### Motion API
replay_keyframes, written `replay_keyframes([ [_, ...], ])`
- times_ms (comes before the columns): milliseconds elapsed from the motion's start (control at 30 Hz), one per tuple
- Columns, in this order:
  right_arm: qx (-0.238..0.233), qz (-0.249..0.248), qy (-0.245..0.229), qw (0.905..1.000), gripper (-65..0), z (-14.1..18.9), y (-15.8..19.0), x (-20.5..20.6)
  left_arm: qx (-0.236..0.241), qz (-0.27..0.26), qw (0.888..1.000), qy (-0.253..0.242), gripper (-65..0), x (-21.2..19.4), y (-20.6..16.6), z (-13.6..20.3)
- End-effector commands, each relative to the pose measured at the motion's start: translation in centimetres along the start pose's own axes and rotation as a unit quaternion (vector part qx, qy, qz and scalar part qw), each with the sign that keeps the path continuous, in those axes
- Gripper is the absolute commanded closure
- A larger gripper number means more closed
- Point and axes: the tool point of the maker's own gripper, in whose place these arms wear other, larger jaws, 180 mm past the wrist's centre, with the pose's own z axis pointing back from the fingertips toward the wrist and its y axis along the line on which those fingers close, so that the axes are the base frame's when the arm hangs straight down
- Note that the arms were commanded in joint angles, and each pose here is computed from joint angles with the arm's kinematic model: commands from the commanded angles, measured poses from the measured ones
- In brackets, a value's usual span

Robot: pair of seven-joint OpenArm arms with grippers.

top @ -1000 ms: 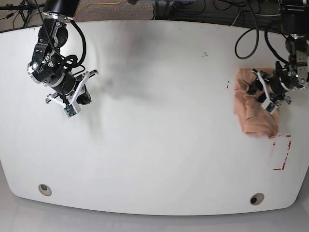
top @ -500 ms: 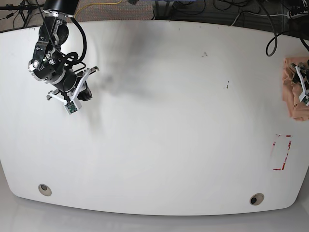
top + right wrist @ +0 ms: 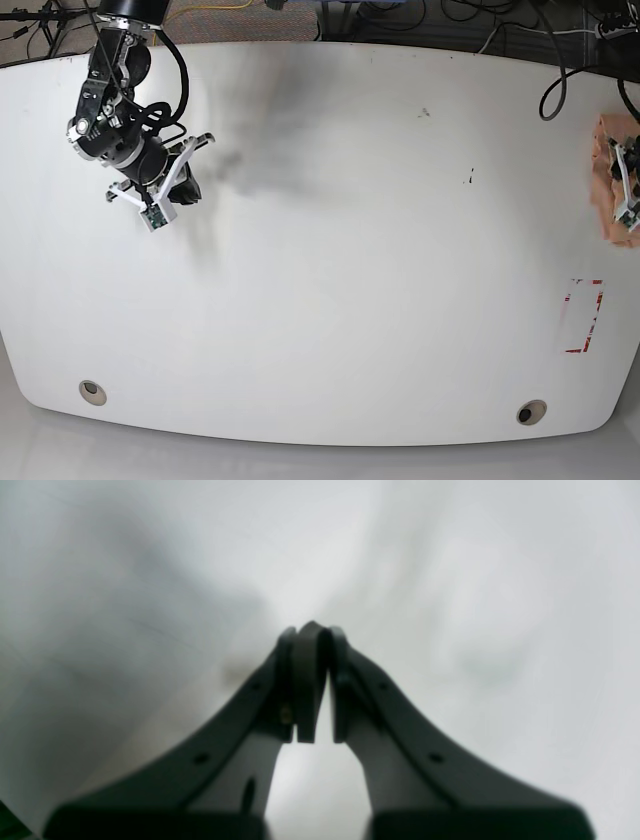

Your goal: Fold the T-shirt properly

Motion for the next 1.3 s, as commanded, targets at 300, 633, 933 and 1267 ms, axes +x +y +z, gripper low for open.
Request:
replay_keyframes([
  [300, -0.013, 0.015, -0.063, 0.9978, -4.0, 0.7, -1.0, 3.0, 0.065, -0.074, 0.985, -0.144, -26.2, 11.1, -0.2, 5.7],
  [633, -0.083, 0.047, -0.107, 0.9897, -4.0, -1.4, -3.0, 2.0, 0.078, -0.012, 0.946, -0.315, -26.2, 18.9, -7.6, 7.0],
  [933, -0.128, -0.024, -0.195, 0.9721, -4.0, -0.8, -4.9, 0.1, 0.064, 0.118, 0.874, -0.466, -26.2, 20.3, -14.1, 8.7],
  [1267, -0.129, -0.086, -0.172, 0.9728, -3.8, 2.7, -1.9, -6.2, 0.054, 0.21, 0.873, -0.437, -26.4, 13.7, -21.2, 10.1],
])
